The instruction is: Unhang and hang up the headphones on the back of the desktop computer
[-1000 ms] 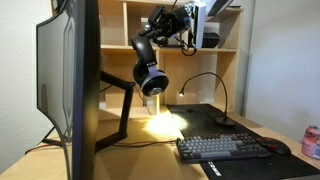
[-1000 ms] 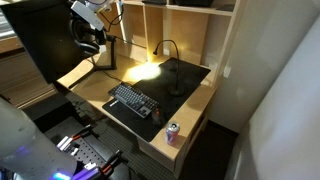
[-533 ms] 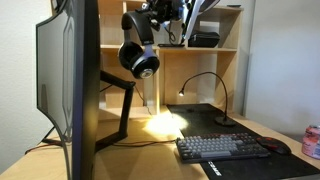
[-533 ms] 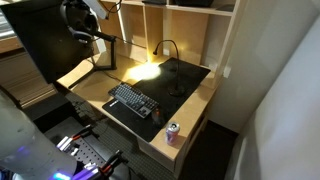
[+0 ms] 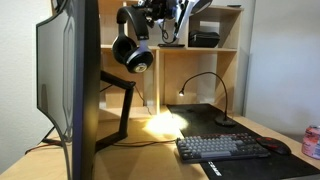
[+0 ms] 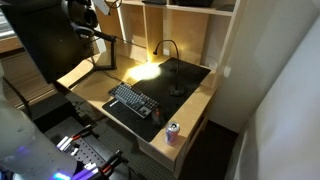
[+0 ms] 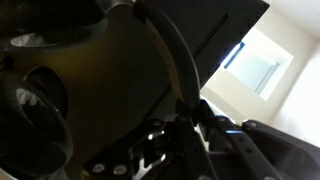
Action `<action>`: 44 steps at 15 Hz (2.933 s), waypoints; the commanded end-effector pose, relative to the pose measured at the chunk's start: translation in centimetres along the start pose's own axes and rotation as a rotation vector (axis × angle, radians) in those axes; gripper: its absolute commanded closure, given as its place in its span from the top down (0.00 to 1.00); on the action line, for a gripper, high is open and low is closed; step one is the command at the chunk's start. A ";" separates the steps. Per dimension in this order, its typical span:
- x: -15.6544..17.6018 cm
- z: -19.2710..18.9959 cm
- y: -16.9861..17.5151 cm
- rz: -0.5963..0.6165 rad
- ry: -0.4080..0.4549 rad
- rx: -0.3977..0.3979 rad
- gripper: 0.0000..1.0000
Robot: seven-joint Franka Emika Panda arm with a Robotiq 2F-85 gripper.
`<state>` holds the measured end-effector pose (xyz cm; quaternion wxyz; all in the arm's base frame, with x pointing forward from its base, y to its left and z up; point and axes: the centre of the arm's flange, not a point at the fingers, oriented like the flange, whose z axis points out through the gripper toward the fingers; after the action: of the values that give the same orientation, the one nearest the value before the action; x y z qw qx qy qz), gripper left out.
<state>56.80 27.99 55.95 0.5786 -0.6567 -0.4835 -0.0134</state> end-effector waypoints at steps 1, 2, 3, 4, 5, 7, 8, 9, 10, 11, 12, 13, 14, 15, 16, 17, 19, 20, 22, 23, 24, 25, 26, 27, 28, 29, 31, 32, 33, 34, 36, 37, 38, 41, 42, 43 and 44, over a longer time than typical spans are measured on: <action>2.2 -1.2 2.0 -0.027 0.067 0.003 0.04; 2.9 -1.7 2.7 -0.032 0.089 0.015 0.04; 3.5 -2.0 3.3 -0.042 0.107 0.016 0.04; 4.0 -2.2 3.9 -0.045 0.118 0.043 0.04; 4.5 -2.3 4.6 -0.048 0.128 0.065 0.04; 5.4 -2.2 6.2 -0.052 0.154 0.100 0.04; 5.7 -2.2 7.0 -0.051 0.162 0.107 0.04; 5.9 -2.1 7.6 -0.046 0.170 0.123 0.04; 6.2 -1.9 8.4 -0.036 0.175 0.142 0.04; 6.4 -1.7 9.1 -0.029 0.179 0.157 0.04; 6.5 -1.5 9.7 -0.024 0.180 0.166 0.04; 6.7 -1.4 10.3 -0.018 0.184 0.175 0.04; 6.9 -1.3 10.8 -0.016 0.188 0.184 0.04; 7.0 -1.0 11.3 -0.014 0.191 0.193 0.04; 7.2 -0.8 11.8 -0.014 0.190 0.199 0.04; 7.5 -0.6 12.3 -0.013 0.189 0.194 0.04; 7.9 -0.4 13.2 -0.006 0.191 0.188 0.04; 8.0 -0.2 13.7 0.000 0.192 0.190 0.04; 8.1 0.3 14.3 0.012 0.186 0.190 0.04; 8.2 0.6 14.6 0.020 0.185 0.195 0.04; 8.1 0.8 15.0 0.026 0.182 0.196 0.04; 8.1 1.0 15.2 0.035 0.179 0.198 0.04; 8.2 1.2 15.4 0.043 0.176 0.199 0.04; 8.2 1.4 15.7 0.052 0.172 0.200 0.04; 8.2 1.6 15.8 0.061 0.167 0.196 0.04; 8.2 1.7 16.1 0.077 0.164 0.192 0.04; 8.5 3.2 17.6 0.125 0.156 0.188 0.04; 8.1 3.7 18.0 0.141 0.148 0.193 0.04; 7.7 4.3 18.4 0.159 0.143 0.202 0.04; 7.3 5.0 18.9 0.174 0.141 0.213 0.04; 6.2 6.3 19.8 0.201 0.128 0.227 0.04; 5.7 6.6 20.0 0.219 0.127 0.231 0.04; 5.2 6.6 20.3 0.235 0.126 0.226 0.04; 4.1 5.9 20.7 0.287 0.139 0.213 0.04; 3.8 5.6 20.8 0.304 0.142 0.202 0.04; 3.6 5.2 20.8 0.322 0.146 0.181 0.04; 3.4 4.9 20.9 0.345 0.152 0.152 0.04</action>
<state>68.38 37.61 39.72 0.6720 -0.6526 -0.3414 0.0770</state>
